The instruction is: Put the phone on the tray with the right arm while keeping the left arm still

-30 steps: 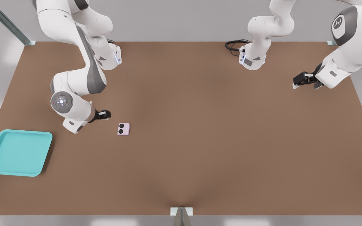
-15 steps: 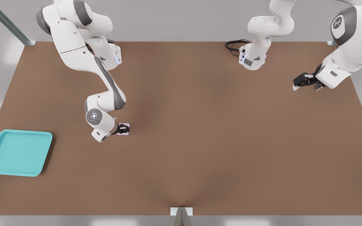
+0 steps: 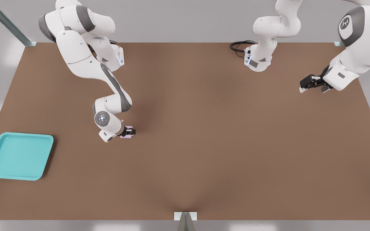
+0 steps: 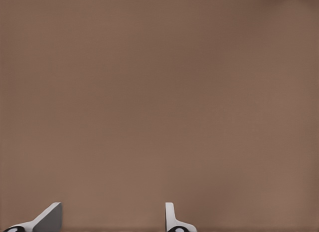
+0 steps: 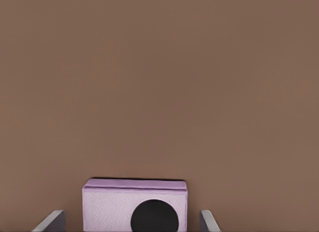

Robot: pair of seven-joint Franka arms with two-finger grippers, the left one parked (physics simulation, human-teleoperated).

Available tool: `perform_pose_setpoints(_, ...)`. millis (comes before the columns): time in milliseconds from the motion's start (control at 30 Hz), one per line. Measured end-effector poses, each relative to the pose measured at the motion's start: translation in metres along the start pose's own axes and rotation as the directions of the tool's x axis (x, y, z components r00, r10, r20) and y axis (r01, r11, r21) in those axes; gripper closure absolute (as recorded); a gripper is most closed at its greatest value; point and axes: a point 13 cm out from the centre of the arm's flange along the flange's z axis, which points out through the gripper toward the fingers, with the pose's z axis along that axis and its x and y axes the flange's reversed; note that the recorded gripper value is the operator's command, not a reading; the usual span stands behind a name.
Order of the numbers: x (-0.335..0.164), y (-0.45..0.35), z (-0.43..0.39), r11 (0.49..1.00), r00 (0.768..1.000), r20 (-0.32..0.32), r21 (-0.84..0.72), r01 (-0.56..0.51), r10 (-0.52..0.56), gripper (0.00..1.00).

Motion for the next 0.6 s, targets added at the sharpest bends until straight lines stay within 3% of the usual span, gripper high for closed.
perform_pose_setpoints(100, 0.002, 0.0, 0.005, 1.0, 1.0, 0.0, -0.001, -0.012, 0.012, 0.0)
perform_pose_setpoints(167, 0.003, 0.0, 0.006, 1.0, 1.0, 0.003, -0.002, -0.017, 0.017, 0.19)
perform_pose_setpoints(467, 0.003, 0.001, 0.009, 0.999, 0.999, 0.007, -0.006, -0.036, 0.036, 0.2)
perform_pose_setpoints(600, -0.009, 0.003, -0.017, 0.999, 0.998, 0.052, -0.012, -0.036, 0.037, 0.21)
